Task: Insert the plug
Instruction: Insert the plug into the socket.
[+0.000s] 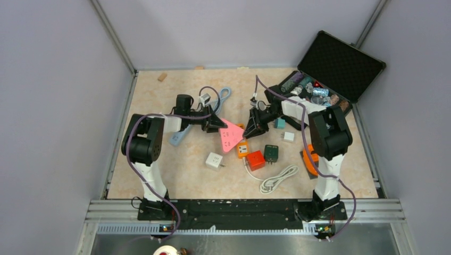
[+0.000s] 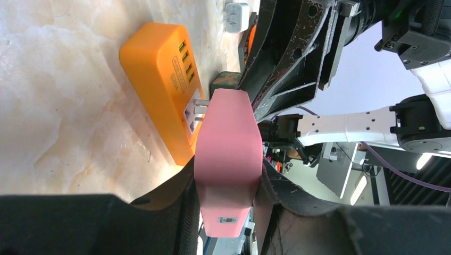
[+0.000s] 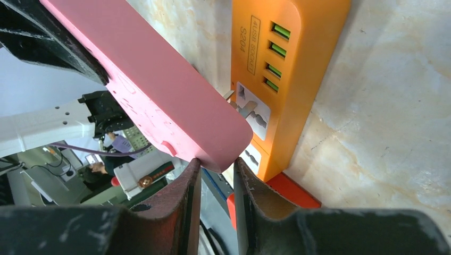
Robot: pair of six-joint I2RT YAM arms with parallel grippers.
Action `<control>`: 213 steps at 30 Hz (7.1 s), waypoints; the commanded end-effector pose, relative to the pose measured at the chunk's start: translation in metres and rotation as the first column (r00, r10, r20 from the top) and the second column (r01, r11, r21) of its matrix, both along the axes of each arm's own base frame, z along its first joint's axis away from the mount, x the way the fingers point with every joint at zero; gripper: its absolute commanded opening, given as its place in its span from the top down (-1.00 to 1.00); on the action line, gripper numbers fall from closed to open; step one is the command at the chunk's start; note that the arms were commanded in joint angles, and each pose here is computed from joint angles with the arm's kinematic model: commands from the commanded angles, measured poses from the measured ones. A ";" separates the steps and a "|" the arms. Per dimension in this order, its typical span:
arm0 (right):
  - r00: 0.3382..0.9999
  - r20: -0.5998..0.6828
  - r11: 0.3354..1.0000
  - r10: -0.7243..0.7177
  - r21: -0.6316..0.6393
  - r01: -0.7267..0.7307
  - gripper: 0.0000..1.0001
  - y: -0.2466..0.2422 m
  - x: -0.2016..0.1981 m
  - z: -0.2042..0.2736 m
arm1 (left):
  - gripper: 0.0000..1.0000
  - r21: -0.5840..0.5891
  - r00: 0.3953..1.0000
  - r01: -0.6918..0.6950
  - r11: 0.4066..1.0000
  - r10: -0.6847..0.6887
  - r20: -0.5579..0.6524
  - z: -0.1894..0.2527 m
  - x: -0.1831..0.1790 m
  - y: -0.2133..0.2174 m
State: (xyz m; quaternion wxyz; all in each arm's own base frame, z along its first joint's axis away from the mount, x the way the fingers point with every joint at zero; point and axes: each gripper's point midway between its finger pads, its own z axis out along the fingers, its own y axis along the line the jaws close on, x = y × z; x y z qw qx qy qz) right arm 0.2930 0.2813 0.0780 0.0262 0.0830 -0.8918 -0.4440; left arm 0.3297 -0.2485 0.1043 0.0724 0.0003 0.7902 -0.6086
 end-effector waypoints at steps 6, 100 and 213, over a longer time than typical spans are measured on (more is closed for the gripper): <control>0.994 0.104 0.996 -0.023 -0.085 0.031 0.75 -0.001 0.014 -0.004 | 0.85 0.019 0.997 0.054 0.998 -0.053 -0.060 0.010 -0.022 -0.006; 0.987 0.070 0.980 -0.141 0.153 0.129 0.82 0.029 0.037 0.039 | 1.00 0.145 0.990 0.003 0.989 0.018 -0.142 -0.041 -0.007 -0.010; 0.996 0.076 0.995 -0.056 0.087 0.049 -0.06 0.026 0.015 0.047 | 1.00 -0.029 0.983 -0.016 0.999 0.011 -0.182 0.020 0.013 0.013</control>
